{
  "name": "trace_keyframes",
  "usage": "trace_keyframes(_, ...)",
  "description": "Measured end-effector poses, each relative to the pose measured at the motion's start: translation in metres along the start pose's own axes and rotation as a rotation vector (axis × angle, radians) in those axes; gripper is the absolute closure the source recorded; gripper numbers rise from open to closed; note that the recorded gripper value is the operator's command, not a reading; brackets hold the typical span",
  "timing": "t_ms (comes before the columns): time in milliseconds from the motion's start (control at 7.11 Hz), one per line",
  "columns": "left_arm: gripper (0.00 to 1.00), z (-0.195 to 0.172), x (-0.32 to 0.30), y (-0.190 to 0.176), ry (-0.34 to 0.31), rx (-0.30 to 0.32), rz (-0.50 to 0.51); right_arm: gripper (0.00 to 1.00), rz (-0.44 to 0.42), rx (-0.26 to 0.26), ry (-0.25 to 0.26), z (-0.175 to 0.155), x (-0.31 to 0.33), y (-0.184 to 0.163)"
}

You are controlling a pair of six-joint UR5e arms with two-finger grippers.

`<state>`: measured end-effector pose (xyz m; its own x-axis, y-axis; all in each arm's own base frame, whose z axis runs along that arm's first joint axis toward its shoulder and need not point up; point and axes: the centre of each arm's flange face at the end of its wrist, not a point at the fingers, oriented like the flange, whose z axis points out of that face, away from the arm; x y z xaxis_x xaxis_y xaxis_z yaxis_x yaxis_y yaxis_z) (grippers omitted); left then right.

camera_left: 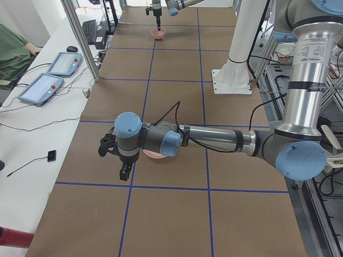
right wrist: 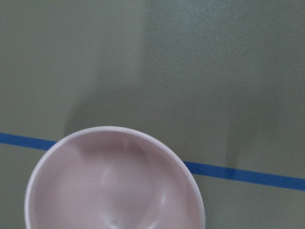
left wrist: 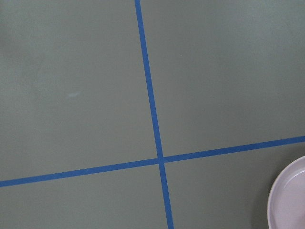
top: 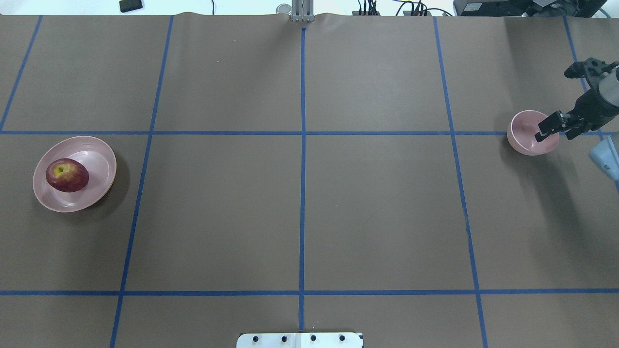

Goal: Move apple from plate to bowl
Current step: 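Reach the right gripper down and grasp the rim of the pink bowl, then slide the bowl toward center with right gripper while left arm reaches apple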

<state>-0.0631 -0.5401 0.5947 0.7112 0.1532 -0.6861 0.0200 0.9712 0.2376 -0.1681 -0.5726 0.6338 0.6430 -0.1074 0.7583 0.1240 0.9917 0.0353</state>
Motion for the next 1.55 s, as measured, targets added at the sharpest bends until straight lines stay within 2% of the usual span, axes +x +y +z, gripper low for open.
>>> trace_keyframes(422,0.02,0.000,0.000,0.000,0.000,0.000,0.000,1.00,-0.004,0.002,-0.002,0.000,-0.002,-0.001)
trace_keyframes(703,0.02,0.000,0.000,0.001,0.000,-0.001,-0.001,1.00,0.024,0.020,-0.025,-0.012,-0.016,-0.010)
trace_keyframes(1125,0.02,0.001,-0.001,0.001,-0.001,-0.003,-0.001,1.00,0.072,0.057,-0.131,-0.055,-0.068,-0.031)
trace_keyframes(1406,0.02,0.003,0.008,-0.004,0.003,-0.006,0.008,1.00,0.104,0.078,-0.189,-0.083,-0.138,-0.049)
trace_keyframes(1547,0.02,0.012,0.020,-0.008,0.010,-0.022,-0.009,1.00,0.125,0.078,-0.204,-0.086,-0.182,-0.055)
